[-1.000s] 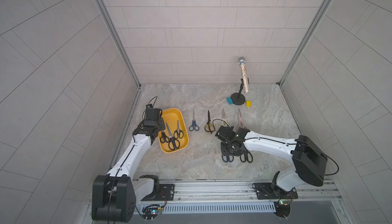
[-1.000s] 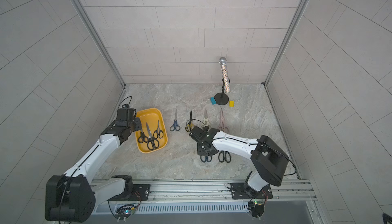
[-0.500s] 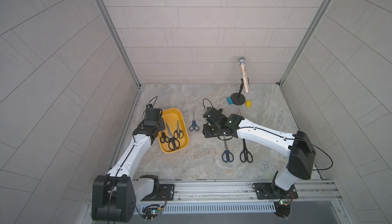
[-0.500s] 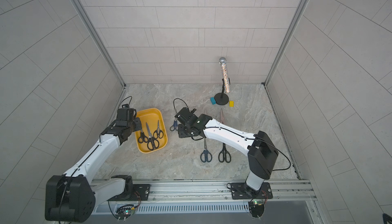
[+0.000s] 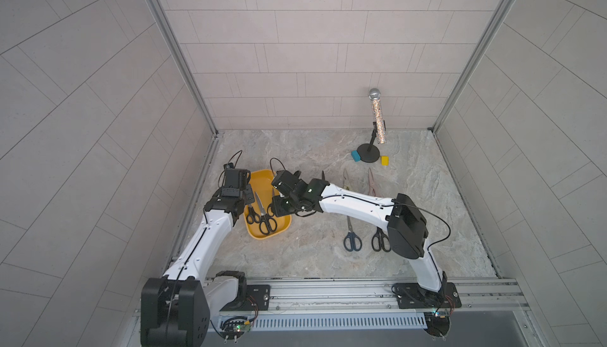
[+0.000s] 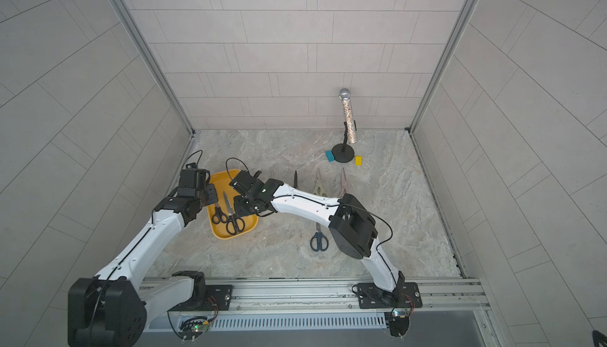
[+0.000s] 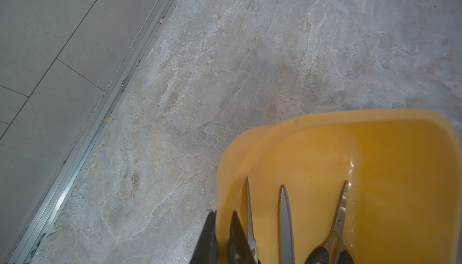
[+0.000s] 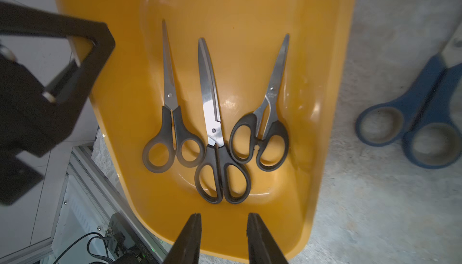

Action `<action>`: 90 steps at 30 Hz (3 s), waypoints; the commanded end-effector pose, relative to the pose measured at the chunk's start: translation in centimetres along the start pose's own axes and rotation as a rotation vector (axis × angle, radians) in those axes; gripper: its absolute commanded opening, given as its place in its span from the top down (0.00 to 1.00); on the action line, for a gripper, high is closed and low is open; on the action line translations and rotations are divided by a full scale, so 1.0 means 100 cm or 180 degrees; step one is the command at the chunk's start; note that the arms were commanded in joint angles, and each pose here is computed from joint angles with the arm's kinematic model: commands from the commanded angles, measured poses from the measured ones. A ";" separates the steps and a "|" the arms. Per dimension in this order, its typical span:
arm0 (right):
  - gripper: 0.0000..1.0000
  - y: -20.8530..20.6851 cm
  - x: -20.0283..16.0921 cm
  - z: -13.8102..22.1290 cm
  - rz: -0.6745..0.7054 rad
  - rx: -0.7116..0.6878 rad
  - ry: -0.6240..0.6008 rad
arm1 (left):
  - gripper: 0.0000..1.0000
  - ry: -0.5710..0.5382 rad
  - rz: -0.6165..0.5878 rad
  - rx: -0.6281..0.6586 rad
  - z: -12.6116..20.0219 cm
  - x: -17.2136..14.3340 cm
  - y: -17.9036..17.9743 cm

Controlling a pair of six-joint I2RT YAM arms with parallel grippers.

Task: Take the scissors out of the storage box
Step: Pick up the scissors from the storage box, then place the scissors at the center of the board.

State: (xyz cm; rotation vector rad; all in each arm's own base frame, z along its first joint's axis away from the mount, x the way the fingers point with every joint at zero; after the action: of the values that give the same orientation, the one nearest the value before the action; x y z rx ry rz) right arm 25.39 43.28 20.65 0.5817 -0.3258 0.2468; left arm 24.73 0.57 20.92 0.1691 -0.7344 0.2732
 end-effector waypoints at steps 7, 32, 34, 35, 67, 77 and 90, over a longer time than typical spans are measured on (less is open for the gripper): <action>0.67 -0.017 -0.020 -0.039 0.0169 -0.0240 0.0370 | 1.00 0.0022 -0.0009 0.0043 -0.001 -0.004 -0.001; 0.73 -0.047 -0.030 -0.092 0.0538 -0.0751 0.0508 | 1.00 0.0101 -0.0051 0.0017 -0.003 -0.006 -0.003; 0.73 -0.051 -0.031 -0.096 0.0582 -0.0828 0.0498 | 1.00 0.0104 -0.0060 0.0011 -0.003 -0.006 -0.004; 0.73 -0.053 -0.031 -0.098 0.0604 -0.0855 0.0501 | 1.00 0.0112 -0.0061 0.0013 -0.003 -0.006 -0.004; 1.00 -0.016 0.012 -0.023 0.1156 -0.0323 0.0030 | 1.00 0.0132 -0.0108 0.0087 -0.005 -0.007 -0.005; 1.00 -0.015 0.010 -0.009 0.1049 -0.0186 -0.0013 | 1.00 0.0117 -0.0117 0.0154 -0.005 -0.007 -0.003; 1.00 -0.033 0.009 0.065 0.0658 -0.0129 -0.0245 | 1.00 0.0008 -0.0117 0.0236 -0.001 -0.003 0.000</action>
State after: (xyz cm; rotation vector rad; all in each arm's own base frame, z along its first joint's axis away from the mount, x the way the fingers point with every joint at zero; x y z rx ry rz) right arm 25.85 38.17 22.91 0.4930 -0.4453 0.4689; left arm 24.78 0.33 20.18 0.2093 -0.6991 0.2713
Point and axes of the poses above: each gripper's point midway between its finger pads, its own z axis back along the fingers, its own y axis along the line the jaws close on, x = y × z, the point moved 10 cm from there along z, back along the fingers, and after that the axes turned 4 degrees about -z, right-handed, at the moved point
